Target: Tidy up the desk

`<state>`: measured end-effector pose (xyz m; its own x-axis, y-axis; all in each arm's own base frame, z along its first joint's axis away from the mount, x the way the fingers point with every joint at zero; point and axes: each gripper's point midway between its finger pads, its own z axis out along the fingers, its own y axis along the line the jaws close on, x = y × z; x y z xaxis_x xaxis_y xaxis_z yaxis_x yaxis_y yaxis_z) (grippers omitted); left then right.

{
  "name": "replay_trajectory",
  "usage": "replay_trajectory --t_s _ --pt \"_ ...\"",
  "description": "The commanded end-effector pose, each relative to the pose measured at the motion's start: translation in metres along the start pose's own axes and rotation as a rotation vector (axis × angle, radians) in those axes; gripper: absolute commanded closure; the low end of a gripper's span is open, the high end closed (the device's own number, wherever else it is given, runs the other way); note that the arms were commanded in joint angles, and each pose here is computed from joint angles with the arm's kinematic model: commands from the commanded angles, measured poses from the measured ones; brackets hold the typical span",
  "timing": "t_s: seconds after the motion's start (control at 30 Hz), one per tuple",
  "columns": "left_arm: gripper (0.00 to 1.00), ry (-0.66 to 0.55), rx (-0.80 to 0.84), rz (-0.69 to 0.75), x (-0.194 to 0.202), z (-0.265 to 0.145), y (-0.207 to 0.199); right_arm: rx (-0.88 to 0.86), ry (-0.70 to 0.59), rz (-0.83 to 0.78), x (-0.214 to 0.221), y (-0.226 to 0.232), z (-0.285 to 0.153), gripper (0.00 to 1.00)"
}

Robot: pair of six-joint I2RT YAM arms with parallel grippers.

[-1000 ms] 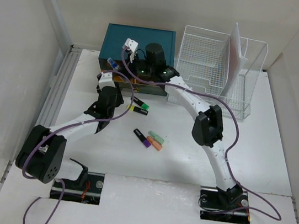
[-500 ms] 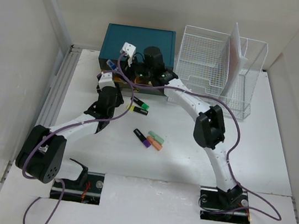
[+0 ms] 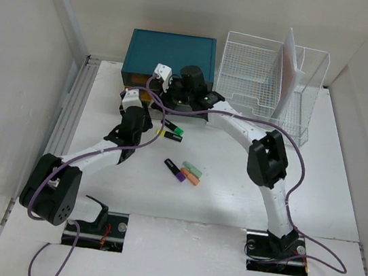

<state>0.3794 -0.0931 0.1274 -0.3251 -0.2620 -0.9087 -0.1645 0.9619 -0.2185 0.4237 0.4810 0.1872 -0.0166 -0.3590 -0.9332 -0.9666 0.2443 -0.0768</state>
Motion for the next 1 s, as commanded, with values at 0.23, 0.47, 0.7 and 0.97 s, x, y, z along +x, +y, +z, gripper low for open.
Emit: replay_trajectory --t_s 0.23,0.47,0.7,0.97 --pt "0.92 0.015 0.069 -0.036 -0.001 0.006 -0.023 0.015 -0.121 -0.085 -0.082 0.017 -0.048 0.47" --pt "0.92 0.022 0.066 -0.033 -0.001 0.007 -0.024 0.007 -0.130 -0.079 -0.085 0.018 -0.049 0.47" --pt "0.93 0.018 0.078 -0.036 -0.004 0.007 -0.028 0.140 -0.090 -0.090 -0.086 0.002 -0.069 0.69" --pt "0.93 0.025 0.074 -0.023 0.000 0.007 -0.025 0.173 -0.050 -0.083 -0.068 0.000 -0.073 0.97"
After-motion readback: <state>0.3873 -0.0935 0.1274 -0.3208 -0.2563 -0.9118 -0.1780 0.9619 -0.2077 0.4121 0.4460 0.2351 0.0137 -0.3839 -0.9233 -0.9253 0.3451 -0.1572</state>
